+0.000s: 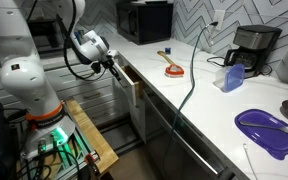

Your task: Push the drawer

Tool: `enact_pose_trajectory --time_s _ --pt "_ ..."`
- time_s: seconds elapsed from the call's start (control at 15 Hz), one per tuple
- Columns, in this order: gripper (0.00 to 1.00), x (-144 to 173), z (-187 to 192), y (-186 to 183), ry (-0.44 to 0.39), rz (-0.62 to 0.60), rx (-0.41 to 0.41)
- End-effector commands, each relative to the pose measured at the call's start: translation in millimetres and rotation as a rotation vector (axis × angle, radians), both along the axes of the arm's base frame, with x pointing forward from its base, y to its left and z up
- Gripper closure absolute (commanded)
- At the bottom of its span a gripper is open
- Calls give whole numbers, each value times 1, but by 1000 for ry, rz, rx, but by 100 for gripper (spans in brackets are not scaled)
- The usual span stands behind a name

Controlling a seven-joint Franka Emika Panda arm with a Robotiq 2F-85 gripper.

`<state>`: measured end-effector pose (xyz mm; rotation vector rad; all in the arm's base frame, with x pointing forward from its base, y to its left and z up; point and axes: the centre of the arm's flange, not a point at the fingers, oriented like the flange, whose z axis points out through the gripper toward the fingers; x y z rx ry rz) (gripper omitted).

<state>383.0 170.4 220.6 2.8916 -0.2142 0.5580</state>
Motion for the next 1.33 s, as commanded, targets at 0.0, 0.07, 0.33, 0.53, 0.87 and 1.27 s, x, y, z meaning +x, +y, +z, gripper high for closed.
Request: enact_pose_trajectory --time_s 0.0,0.07,0.33,0.53,0.87,1.27 --pt "100 10 -3 -2 -36 17 3" --pt "100 14 -3 -2 -41 31 6" --pt "100 29 -8 -8 -74 101 -21" --pt "100 41 -16 -15 -100 140 -31" --pt "100 59 -26 -24 -169 194 -39" --pt "100 66 -37 -29 -274 251 -46"
